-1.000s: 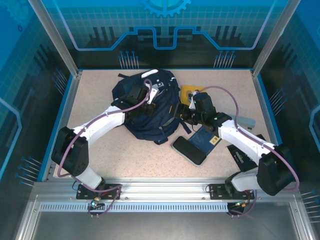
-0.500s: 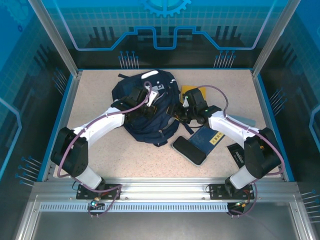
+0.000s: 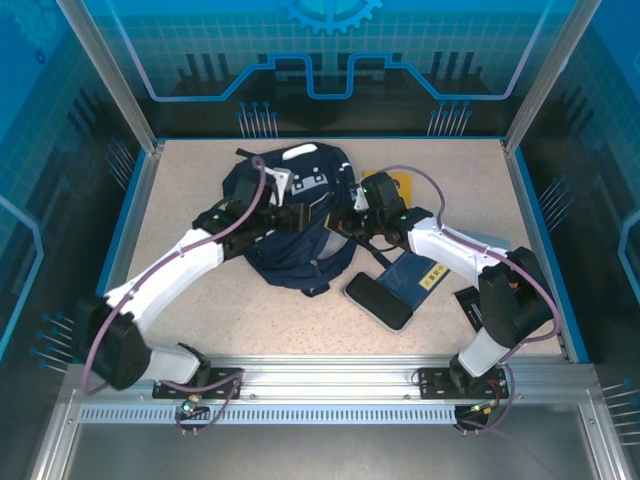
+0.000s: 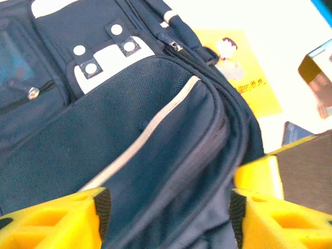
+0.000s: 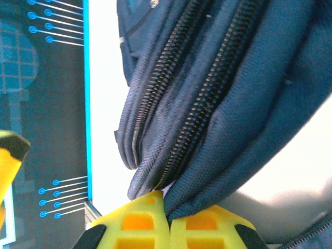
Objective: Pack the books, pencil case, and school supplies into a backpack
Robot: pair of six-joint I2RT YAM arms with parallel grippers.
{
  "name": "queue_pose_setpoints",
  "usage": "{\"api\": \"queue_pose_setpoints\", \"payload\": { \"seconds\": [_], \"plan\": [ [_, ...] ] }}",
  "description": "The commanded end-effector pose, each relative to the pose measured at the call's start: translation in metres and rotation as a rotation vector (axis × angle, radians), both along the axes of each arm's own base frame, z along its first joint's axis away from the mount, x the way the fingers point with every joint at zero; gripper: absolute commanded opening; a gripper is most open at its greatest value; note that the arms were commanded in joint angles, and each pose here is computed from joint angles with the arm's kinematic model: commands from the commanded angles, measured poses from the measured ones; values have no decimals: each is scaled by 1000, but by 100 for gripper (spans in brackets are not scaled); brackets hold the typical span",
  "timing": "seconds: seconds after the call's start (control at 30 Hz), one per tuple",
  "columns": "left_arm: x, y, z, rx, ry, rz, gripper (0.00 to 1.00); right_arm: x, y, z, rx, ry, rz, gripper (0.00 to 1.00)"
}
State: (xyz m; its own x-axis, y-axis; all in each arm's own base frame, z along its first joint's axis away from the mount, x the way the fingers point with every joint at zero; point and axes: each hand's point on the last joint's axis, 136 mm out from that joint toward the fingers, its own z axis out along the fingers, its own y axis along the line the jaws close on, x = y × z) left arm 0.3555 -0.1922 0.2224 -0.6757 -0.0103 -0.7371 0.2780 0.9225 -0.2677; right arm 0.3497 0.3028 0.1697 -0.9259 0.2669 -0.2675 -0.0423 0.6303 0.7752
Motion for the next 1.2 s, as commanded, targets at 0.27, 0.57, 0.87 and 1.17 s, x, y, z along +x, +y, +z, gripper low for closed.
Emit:
{"api": "queue_pose_setpoints", "payload": {
  "seconds": [0.27, 0.57, 0.87, 1.17],
  "plan": [
    [-86, 35, -37, -198, 263, 191, 68, 25, 75, 61, 125, -203, 170, 0],
    [-95, 33, -76, -196, 349, 197, 53, 29, 90, 53, 116, -195, 177, 0],
    [-83, 27, -93, -222, 362, 227, 45, 18, 96, 57, 132, -187, 206, 0],
    [-71, 33, -104, -203, 394, 321, 39, 13, 96, 57, 137, -180, 206, 0]
  ]
}}
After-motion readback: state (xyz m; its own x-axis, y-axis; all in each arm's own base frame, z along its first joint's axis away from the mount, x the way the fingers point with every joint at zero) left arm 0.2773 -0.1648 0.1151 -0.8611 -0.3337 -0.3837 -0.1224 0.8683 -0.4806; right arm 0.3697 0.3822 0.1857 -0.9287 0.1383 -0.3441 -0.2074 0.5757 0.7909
